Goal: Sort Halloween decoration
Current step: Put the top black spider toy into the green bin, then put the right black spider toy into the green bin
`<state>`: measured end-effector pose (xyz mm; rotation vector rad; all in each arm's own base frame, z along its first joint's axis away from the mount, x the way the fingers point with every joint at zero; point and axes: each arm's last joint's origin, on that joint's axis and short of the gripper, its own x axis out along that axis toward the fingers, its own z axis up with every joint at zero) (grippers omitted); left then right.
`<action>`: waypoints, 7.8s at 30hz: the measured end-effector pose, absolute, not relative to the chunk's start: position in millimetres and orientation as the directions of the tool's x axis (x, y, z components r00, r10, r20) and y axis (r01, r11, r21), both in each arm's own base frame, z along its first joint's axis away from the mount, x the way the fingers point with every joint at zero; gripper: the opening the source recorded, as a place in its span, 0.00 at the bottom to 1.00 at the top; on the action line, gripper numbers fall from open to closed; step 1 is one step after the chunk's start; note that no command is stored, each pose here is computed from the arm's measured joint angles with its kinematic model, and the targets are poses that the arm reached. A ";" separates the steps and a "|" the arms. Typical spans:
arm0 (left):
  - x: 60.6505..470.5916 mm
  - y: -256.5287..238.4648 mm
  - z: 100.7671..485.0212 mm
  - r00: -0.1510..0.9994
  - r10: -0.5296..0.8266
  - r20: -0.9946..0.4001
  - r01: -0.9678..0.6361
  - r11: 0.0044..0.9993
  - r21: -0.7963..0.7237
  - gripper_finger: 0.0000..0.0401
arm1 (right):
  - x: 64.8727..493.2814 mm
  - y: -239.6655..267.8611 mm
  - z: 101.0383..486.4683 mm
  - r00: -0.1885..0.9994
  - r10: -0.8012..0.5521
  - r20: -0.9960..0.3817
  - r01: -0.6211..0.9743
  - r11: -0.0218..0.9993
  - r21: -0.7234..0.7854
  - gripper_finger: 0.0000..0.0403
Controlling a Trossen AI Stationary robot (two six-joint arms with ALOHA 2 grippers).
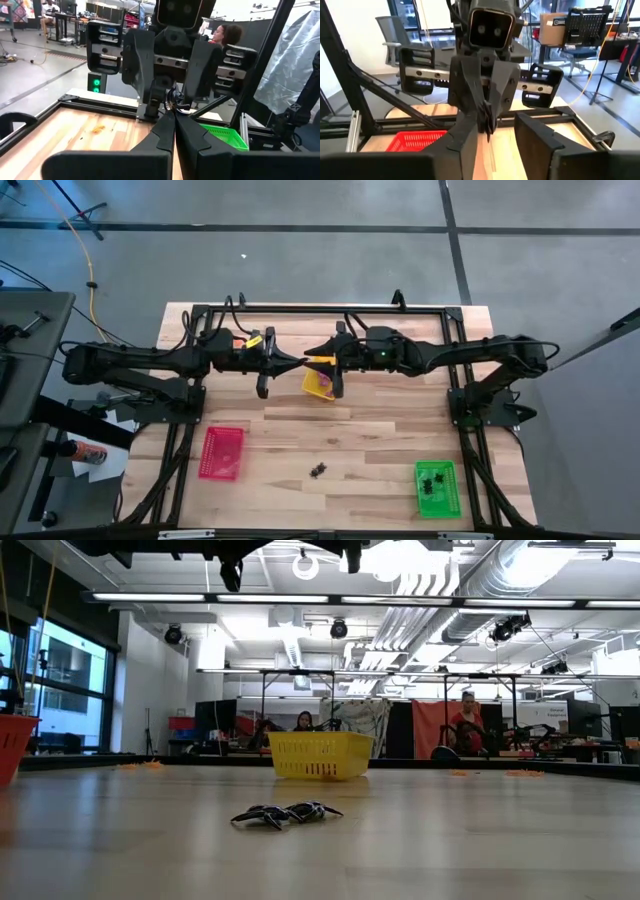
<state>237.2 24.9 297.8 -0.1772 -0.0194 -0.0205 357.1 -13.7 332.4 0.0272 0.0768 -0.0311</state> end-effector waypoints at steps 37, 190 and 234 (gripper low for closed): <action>194.1 33.6 290.4 0.928 0.270 -0.258 -0.318 0.933 -0.167 0.37 | 271.6 -27.7 371.3 0.954 -0.062 -0.293 0.060 0.998 -0.017 0.00; 205.0 -27.1 313.6 0.986 -0.049 -0.159 0.015 0.978 -0.206 0.39 | 390.6 160.9 184.5 0.416 0.317 -0.852 -0.601 0.799 0.004 0.46; 205.2 -21.1 317.2 0.980 0.160 -0.116 -0.184 0.952 -0.246 0.39 | 410.6 111.8 121.1 0.296 0.136 -0.945 -0.482 0.876 -0.025 0.13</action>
